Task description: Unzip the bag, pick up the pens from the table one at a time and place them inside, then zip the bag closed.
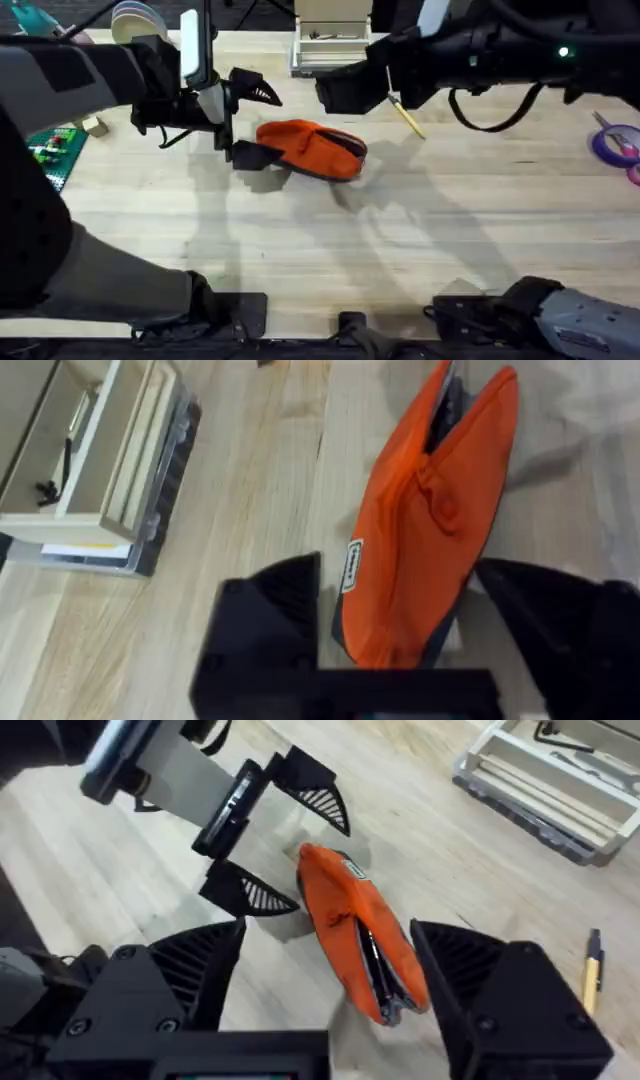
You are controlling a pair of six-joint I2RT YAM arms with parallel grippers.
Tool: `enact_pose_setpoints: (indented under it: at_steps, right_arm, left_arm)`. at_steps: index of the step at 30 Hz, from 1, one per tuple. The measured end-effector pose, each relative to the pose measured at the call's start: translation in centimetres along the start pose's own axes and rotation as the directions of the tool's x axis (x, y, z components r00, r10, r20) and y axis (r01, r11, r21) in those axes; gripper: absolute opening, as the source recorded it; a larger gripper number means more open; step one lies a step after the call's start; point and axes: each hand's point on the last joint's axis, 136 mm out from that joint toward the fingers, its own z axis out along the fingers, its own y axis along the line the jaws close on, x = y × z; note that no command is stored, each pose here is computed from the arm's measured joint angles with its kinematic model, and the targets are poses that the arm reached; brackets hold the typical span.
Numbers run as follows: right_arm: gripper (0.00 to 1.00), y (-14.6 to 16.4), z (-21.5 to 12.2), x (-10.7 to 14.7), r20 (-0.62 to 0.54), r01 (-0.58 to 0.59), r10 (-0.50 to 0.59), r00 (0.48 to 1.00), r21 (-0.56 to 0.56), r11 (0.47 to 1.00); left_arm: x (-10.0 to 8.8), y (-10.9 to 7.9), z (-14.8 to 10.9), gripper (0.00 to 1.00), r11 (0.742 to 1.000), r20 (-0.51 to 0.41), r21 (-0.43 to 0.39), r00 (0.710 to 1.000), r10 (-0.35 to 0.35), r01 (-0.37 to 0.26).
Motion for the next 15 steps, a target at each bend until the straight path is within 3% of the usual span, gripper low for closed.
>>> enact_pose_setpoints:
  at_steps: [5, 9, 15]
  right_arm:
    - [0.997, -0.6, 0.0, 0.6, -0.025, -0.008, 0.008, 1.0, 0.032, 0.999]
    - [0.997, -0.6, 0.0, 0.7, -0.027, 0.017, -0.016, 1.0, 0.034, 0.999]
    - [0.997, -0.7, 0.0, 0.7, -0.029, 0.038, -0.037, 0.999, 0.034, 0.999]
  left_arm:
    - [0.0, 0.3, 0.0, 0.992, 1.0, -0.001, -0.01, 1.0, 0.019, -0.019]
    - [0.0, -0.8, -0.6, 0.992, 0.998, -0.047, 0.028, 0.998, -0.051, 0.053]
    - [-3.4, -0.8, -3.5, 0.992, 1.0, -0.114, -0.006, 0.993, -0.006, 0.005]
